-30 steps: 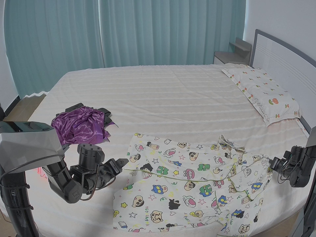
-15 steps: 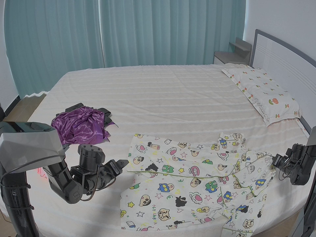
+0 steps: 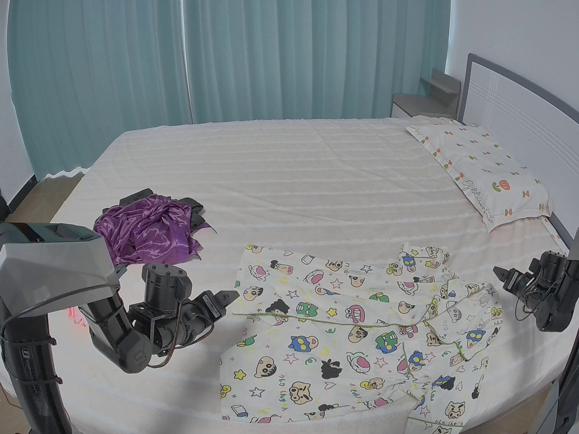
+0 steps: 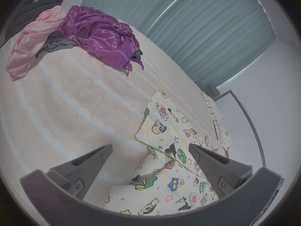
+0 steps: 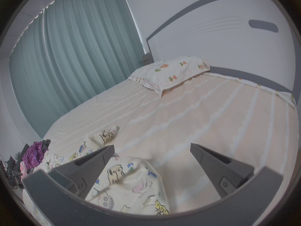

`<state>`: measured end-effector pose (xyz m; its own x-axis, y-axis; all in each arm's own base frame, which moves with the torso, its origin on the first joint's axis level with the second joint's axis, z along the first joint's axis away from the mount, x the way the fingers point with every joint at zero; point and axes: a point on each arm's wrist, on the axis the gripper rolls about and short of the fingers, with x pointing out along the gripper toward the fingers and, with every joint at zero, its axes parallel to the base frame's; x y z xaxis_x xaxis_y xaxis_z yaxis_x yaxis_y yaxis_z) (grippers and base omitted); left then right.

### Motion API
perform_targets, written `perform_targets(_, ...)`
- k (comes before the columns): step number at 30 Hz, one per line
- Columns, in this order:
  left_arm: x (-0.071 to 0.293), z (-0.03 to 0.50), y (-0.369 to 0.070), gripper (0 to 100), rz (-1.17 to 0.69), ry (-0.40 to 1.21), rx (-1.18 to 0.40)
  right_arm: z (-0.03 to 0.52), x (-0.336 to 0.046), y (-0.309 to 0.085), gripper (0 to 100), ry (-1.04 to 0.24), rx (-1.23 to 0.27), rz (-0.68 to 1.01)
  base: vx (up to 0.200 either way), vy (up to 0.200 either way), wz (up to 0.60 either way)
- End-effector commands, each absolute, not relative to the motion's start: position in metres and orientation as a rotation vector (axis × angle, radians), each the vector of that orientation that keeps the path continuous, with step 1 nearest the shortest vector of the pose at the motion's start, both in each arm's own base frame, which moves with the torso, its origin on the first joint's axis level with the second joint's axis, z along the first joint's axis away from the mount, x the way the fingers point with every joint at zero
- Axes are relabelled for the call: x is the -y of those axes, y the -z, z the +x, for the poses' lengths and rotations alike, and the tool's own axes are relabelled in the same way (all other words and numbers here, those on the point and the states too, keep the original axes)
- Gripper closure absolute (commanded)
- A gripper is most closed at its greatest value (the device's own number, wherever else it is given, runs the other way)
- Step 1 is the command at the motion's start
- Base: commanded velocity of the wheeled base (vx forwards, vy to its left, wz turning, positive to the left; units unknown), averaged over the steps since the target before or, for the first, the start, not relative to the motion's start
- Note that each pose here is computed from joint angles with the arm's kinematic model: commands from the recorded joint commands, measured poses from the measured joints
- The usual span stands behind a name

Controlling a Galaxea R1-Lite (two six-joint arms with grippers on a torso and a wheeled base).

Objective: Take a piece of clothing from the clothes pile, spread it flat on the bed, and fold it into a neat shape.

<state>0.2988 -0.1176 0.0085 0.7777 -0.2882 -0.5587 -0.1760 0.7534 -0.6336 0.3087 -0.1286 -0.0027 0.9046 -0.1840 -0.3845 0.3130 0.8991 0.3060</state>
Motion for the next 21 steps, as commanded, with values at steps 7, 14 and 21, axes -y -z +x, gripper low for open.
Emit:
perform_targets(7, 0.117, 0.293, -0.008, 0, -0.768, 0.111, -0.709, 0.385, 0.084, -0.024, 0, 0.124, -0.359, 0.575, 0.0, 0.0, 0.0)
perform_targets(14, 0.118, 0.293, -0.009, 0, -0.797, 0.128, -0.693, 0.437, 0.067, -0.001, 0, 0.097, -0.507, 0.594, 0.0, 0.0, 0.0)
perform_targets(21, 0.116, 0.29, -0.004, 0, -0.793, 0.115, -0.712, 0.471, 0.064, 0.027, 0, 0.096, -0.584, 0.6, 0.0, 0.0, 0.0)
